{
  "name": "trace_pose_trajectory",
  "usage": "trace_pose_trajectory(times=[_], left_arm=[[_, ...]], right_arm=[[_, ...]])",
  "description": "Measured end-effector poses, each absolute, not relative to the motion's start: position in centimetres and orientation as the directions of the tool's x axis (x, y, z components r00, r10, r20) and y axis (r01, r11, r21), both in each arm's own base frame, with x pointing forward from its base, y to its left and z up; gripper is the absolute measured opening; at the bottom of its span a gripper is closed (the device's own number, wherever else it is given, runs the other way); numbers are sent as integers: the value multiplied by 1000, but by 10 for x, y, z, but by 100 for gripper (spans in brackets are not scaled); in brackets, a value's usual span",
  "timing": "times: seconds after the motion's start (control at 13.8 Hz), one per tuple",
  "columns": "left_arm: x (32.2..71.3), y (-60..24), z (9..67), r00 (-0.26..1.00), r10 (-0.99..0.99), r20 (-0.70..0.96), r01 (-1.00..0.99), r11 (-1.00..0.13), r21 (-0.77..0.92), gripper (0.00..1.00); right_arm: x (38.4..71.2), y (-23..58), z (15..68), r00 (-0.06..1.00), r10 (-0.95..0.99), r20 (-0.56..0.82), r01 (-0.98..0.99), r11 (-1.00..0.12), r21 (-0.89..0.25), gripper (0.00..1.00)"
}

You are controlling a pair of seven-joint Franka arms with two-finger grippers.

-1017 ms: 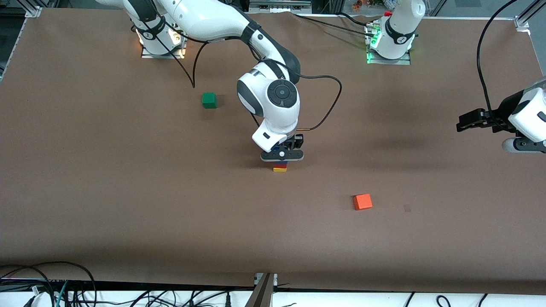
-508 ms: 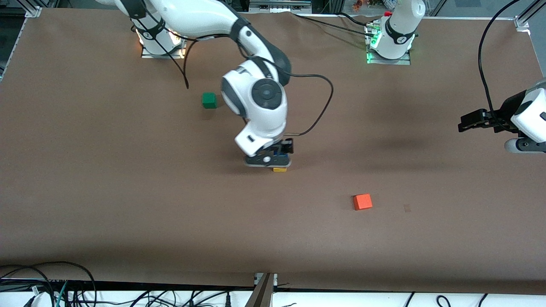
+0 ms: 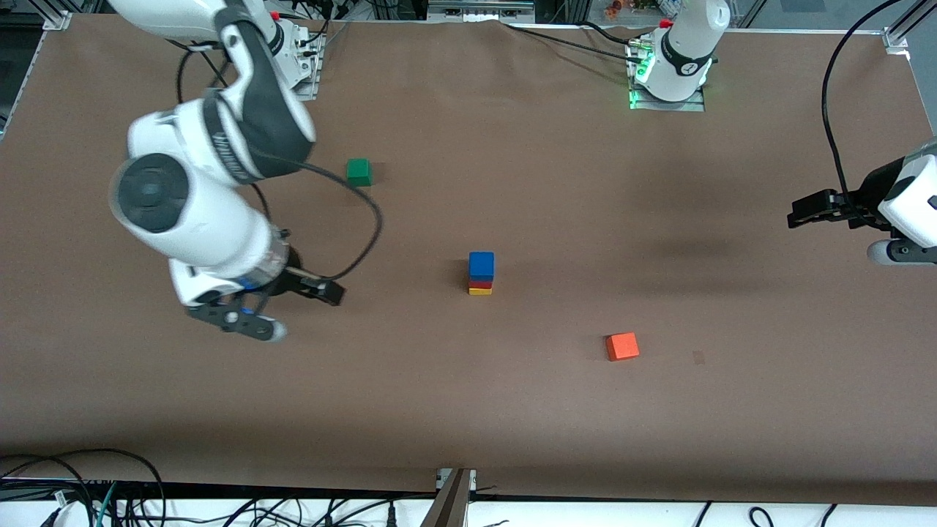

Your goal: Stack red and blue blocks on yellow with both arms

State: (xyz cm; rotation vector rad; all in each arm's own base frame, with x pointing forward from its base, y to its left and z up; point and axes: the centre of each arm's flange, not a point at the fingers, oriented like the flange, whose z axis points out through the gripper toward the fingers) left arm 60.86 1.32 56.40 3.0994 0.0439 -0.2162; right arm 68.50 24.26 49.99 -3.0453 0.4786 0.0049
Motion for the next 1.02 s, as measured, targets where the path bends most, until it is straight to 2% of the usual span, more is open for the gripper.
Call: trace_pose_trajectory(times=[0.22,0.58,0.8,1.02], left_arm=[[609,17,564,990,31,-140,36,-999,32,100],[609,19,563,990,35,-139,39,-999,32,100],[609,19,563,990,35,-138,40,-999,32,100],[609,19,563,990,35,-138,40,-999,32,100]], right_arm=[[672,167,522,957,-288,-41,-290,-955,-59,100],[618,53,558,972,-214,-93,-221,-972,-82,100],[592,18,568,975,-194,-108,-205,-974,-93,100],[570,21,571,982,-158,-105,-164,-985,-54,100]])
